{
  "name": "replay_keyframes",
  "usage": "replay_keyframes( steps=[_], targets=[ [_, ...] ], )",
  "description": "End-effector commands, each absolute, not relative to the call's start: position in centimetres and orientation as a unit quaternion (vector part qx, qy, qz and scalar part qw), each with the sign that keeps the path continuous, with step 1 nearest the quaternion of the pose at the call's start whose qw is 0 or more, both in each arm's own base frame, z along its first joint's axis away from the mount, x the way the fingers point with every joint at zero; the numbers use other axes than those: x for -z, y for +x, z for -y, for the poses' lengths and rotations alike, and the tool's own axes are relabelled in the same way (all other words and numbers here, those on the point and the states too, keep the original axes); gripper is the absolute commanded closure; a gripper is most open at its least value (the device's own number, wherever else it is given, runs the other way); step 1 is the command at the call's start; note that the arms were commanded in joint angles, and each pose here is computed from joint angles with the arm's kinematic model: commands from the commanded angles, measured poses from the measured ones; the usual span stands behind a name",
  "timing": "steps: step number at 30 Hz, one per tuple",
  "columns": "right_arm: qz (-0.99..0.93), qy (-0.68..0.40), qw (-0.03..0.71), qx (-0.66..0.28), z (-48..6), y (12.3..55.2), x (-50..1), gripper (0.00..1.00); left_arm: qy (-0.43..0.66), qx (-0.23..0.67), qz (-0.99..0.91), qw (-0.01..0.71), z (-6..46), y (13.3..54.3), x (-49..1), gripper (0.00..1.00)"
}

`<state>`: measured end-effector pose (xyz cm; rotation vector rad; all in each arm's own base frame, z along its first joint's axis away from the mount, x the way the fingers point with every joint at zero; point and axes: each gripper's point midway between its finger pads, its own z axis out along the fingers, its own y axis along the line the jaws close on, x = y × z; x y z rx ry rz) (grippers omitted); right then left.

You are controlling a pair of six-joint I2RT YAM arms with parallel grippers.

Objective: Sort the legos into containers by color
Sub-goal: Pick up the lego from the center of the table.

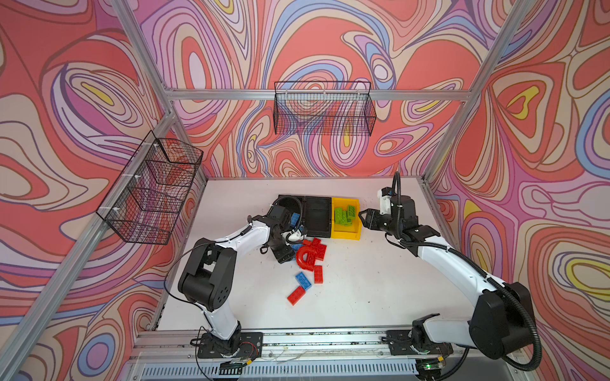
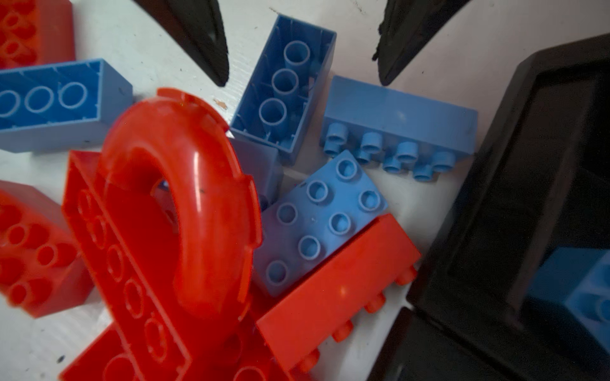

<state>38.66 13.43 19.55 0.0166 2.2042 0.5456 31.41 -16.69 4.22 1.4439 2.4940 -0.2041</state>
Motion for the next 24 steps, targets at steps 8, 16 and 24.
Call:
replay_keyframes(
  steps=[8, 16, 24],
  targets=[
    [-0.879, 0.012, 0.431, -0.206, -12.6, 38.2, -20.1, 0.38, 0.515, 0.064, -0.849, 0.099, 16.4, 30.7, -1.9, 0.35],
    [-0.881, 0.015, 0.431, -0.195, -12.3, 38.2, -20.1, 0.39, 0.524, 0.056, -0.845, 0.091, 16.0, 30.3, -2.1, 0.59],
    [-0.881, 0.008, 0.434, -0.188, -12.2, 38.3, -20.8, 0.39, 0.521, 0.052, -0.843, 0.119, 15.8, 29.8, -4.7, 0.71]
  ],
)
